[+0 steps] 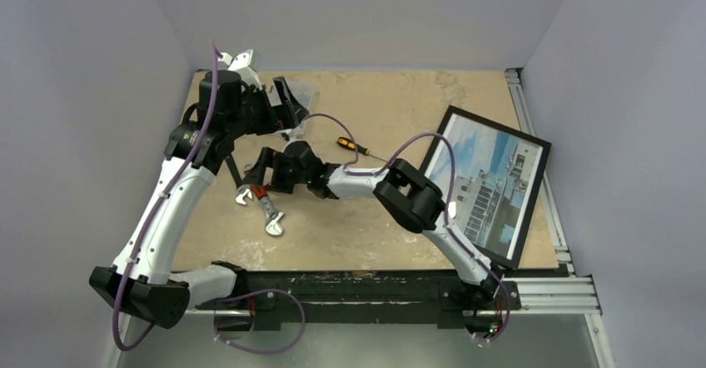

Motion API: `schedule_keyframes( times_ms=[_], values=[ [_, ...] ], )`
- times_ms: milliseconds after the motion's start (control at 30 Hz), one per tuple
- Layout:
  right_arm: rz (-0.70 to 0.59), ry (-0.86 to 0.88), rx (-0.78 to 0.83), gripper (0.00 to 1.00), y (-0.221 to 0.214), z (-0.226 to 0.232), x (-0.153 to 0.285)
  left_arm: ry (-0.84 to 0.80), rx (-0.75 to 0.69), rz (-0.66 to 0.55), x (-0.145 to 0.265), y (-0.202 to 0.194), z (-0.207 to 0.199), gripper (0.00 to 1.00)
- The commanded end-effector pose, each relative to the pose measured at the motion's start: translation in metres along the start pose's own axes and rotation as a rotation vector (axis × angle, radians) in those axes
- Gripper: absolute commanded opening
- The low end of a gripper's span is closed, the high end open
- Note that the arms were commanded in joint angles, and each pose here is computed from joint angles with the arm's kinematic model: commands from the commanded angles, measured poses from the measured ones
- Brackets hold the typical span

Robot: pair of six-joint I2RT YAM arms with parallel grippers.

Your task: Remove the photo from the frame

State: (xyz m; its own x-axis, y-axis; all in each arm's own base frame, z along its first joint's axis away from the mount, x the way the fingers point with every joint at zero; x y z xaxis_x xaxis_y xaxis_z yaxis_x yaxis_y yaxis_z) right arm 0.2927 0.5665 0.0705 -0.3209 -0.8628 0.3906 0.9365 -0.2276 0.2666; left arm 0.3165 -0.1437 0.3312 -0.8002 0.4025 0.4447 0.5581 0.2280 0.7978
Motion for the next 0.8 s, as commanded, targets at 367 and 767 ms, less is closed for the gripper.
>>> schedule_keyframes(
  times_ms=[367,767],
  values=[
    [-0.061,-0.198,0.134,0.94,0.038,-0.02,0.086,-0.021,-0.022,-0.04,0.002,0.015,-0.002,1.0],
    [-0.407,-0.92,0.205,0.96,0.05,-0.125,0.369,-0.214,0.018,0.235,-0.068,-0.058,-0.046,0.99]
  ],
)
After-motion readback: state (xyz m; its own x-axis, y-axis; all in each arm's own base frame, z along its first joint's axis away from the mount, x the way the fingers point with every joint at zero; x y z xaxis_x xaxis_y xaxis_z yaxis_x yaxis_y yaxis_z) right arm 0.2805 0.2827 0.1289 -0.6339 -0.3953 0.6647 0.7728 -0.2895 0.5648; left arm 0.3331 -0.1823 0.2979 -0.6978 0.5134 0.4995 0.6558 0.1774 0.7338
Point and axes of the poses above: each gripper's point midway between its finger pads, its own x axis back along the fingers, its own z axis along the line the jaws close on, y = z × x, the point moved 1 cm from there along x, back along the fingers, and after that the axes turned 5 degrees about -x, right-handed, at the moved point
